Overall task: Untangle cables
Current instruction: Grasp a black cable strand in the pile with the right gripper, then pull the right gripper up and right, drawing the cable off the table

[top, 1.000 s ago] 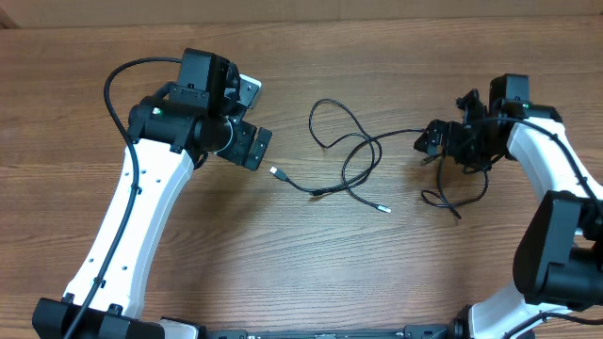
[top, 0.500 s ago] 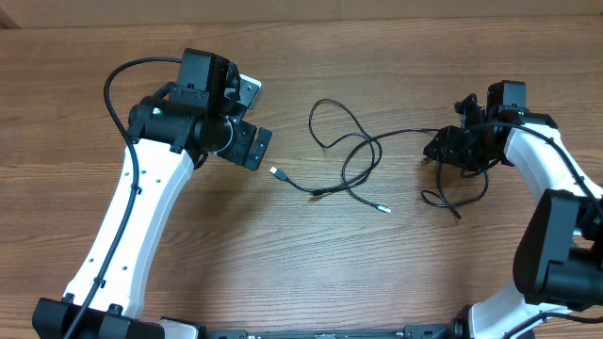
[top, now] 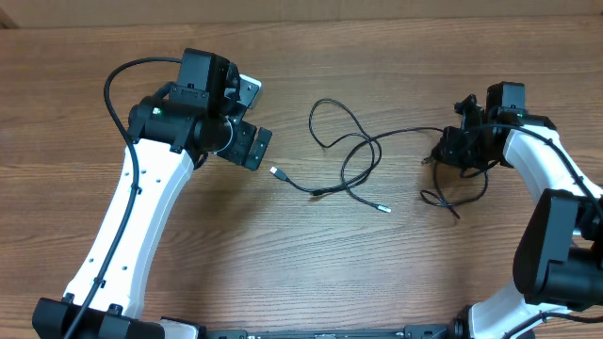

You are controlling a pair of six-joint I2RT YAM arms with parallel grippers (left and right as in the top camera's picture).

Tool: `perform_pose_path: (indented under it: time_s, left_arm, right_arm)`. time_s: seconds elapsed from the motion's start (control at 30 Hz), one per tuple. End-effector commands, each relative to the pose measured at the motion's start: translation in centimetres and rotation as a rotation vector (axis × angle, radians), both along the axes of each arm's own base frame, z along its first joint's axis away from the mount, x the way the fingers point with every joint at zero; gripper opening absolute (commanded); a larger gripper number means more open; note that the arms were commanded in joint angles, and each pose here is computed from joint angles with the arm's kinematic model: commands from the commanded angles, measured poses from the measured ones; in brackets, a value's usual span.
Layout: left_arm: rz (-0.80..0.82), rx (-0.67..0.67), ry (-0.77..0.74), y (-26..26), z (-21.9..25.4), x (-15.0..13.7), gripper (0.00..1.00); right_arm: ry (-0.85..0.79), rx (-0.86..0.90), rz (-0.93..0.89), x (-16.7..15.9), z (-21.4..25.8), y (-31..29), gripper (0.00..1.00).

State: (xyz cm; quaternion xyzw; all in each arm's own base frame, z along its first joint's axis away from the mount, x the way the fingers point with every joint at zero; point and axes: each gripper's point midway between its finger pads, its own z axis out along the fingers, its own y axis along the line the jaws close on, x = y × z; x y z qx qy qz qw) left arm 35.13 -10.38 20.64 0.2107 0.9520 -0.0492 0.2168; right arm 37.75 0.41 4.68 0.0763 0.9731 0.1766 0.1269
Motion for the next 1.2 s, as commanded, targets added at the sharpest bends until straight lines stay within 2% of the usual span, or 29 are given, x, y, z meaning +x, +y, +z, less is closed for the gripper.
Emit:
perform_pose_path:
  time_s: [0.0, 0.17, 0.43, 0.6, 0.77, 0.93, 1.17]
  left_arm:
    - [-0.023, -0.008, -0.010, -0.3, 0.3, 0.1, 1.00]
    - [-0.023, -0.008, -0.010, -0.3, 0.3, 0.1, 1.00]
    - [-0.023, -0.008, -0.010, -0.3, 0.3, 0.1, 0.99]
    - [-0.023, -0.008, -0.010, -0.3, 0.3, 0.1, 1.00]
    - [-0.023, -0.007, -0.010, -0.3, 0.3, 0.1, 1.00]
    - [-0.023, -0.008, -0.010, -0.3, 0.3, 0.1, 1.00]
    - [-0.023, -0.008, -0.010, -0.3, 0.3, 0.1, 1.00]
  right_arm:
    - [-0.011, -0.002, -0.005, 0.2, 0.0, 0.1, 0.04]
    - [-0.005, 0.000, -0.015, 0.7, 1.5, -0.1, 0.04]
    - [-0.107, -0.058, -0.028, 4.4, 11.5, -1.4, 0.04]
    - [-0.303, -0.085, -0.033, 6.8, 21.6, -1.7, 0.04]
    - [-0.543, -0.101, -0.065, 7.6, 31.8, -1.8, 0.04]
    - [-0.759, -0.097, -0.105, 6.6, 40.3, -1.7, 0.04]
    - [-0.955, -0.088, -0.129, 4.2, 47.5, -1.3, 0.04]
